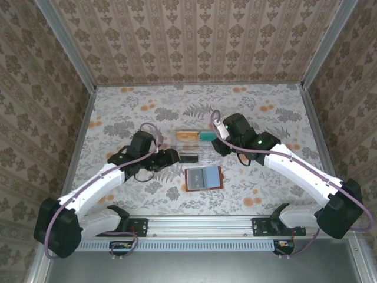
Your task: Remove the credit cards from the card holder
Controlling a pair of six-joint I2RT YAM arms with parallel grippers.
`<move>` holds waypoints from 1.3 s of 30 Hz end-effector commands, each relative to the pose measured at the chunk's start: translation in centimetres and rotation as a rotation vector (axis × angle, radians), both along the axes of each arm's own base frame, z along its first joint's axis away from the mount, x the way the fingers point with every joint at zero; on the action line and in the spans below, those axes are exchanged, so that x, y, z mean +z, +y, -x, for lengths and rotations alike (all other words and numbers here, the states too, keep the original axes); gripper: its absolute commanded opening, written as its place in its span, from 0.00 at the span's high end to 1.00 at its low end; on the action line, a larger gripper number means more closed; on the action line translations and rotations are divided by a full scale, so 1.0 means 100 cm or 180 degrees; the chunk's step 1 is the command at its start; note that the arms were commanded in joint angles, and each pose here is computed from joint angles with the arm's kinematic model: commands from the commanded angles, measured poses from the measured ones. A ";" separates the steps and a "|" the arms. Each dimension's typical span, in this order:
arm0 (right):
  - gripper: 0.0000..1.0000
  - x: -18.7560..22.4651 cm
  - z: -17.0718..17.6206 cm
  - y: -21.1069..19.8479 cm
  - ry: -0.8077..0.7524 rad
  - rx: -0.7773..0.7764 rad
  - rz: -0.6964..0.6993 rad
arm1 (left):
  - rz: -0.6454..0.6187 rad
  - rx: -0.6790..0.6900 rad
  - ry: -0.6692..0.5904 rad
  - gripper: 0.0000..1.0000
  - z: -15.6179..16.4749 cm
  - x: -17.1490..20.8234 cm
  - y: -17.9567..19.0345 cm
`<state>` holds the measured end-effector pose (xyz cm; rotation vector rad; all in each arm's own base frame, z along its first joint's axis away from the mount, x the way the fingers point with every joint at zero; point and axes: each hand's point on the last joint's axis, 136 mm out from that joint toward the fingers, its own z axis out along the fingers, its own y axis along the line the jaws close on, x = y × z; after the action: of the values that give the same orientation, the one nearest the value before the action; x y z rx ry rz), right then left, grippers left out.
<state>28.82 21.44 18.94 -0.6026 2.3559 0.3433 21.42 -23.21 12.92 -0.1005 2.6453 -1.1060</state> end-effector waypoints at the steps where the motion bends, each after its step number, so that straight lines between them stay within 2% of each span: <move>1: 0.78 -0.026 0.025 0.003 0.0578 -0.0390 -0.0376 | 0.0044 0.0058 0.0014 0.52 -0.005 -0.006 -0.019; 2: 0.83 -0.036 0.032 0.003 0.0695 -0.0398 -0.0381 | 0.0013 0.0031 0.0045 0.57 -0.004 -0.011 -0.024; 4: 0.85 -0.050 0.036 0.007 0.0830 -0.0440 -0.0419 | 0.0004 -0.0011 0.0095 0.64 -0.003 -0.018 -0.033; 11: 0.82 -0.106 0.057 0.005 0.1274 -0.0518 -0.0208 | -0.0112 -0.0097 0.0260 0.66 0.005 -0.044 -0.052; 17: 0.80 -0.138 0.068 0.003 0.1479 -0.0515 -0.0056 | -0.0238 -0.0083 0.0377 0.67 0.015 -0.067 -0.054; 27: 0.80 -0.167 0.082 0.007 0.1640 -0.0509 0.0042 | -0.0355 -0.0137 0.0487 0.67 0.028 -0.089 -0.053; 39: 0.78 -0.175 0.091 0.010 0.1653 -0.0568 0.0112 | -0.0388 -0.0254 0.0530 0.67 0.033 -0.097 -0.054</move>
<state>20.20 23.16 2.49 -0.3701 2.8624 0.4630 18.51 -28.35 3.58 -0.1068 2.8773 -0.9860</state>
